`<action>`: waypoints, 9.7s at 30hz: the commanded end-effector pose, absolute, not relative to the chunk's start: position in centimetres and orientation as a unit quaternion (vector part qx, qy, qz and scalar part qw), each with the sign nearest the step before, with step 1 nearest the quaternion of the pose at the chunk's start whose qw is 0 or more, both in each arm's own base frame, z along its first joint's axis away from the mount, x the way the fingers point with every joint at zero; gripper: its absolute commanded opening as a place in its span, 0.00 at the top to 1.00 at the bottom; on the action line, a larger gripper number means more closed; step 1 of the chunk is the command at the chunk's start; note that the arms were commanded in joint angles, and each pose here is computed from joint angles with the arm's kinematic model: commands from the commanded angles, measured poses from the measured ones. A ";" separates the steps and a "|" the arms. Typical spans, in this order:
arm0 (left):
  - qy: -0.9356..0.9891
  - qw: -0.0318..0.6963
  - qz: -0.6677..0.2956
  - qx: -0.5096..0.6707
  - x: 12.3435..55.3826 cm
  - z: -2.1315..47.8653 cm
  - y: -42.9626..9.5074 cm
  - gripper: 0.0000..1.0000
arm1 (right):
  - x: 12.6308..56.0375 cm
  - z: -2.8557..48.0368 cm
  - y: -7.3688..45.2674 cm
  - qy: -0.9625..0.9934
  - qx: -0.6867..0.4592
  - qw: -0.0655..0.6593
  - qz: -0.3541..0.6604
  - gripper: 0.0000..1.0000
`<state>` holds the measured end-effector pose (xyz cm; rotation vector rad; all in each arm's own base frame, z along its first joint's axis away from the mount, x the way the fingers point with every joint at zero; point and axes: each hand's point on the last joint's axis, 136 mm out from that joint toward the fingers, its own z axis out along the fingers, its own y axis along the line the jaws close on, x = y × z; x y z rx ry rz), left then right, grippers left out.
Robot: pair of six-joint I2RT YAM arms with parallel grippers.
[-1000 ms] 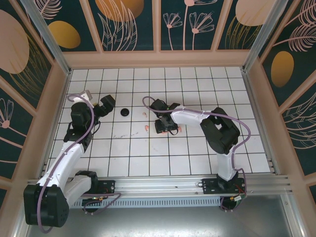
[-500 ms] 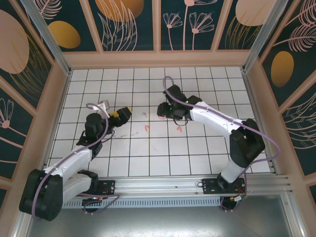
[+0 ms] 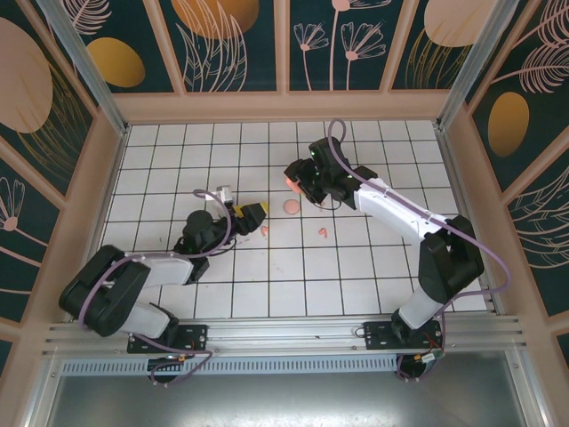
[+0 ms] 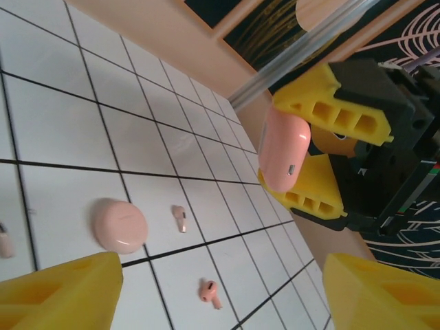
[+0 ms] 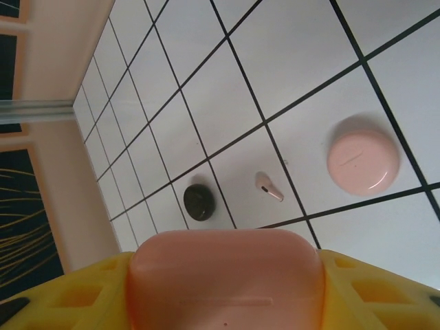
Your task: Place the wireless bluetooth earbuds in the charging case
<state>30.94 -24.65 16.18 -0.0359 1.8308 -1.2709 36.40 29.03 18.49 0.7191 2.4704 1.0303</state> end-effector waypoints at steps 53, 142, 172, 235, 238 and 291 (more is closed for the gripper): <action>0.650 0.454 -0.608 0.044 34.6 19.6 -33.7 1.00 | 35.9 21.7 28.4 0.841 0.270 0.199 0.424 0.26; 0.587 0.404 -0.666 0.219 27.8 27.4 -31.3 1.00 | 28.5 25.4 25.1 0.727 -0.085 0.330 0.597 0.55; 0.570 0.409 -0.679 0.217 28.1 28.0 -32.6 1.00 | 28.7 27.0 26.8 0.702 -0.096 0.304 0.637 0.63; 0.731 0.360 -0.438 0.381 31.1 26.8 -29.9 0.15 | 31.7 23.0 22.7 0.870 -0.196 0.307 0.333 1.00; 0.727 0.337 -0.451 0.394 31.0 26.6 -30.3 0.17 | 31.3 23.0 22.7 0.869 -0.211 0.309 0.324 1.00; 0.680 0.226 -0.549 0.430 27.8 24.0 -31.6 0.58 | 30.0 24.8 27.2 0.834 -0.271 0.296 0.378 1.00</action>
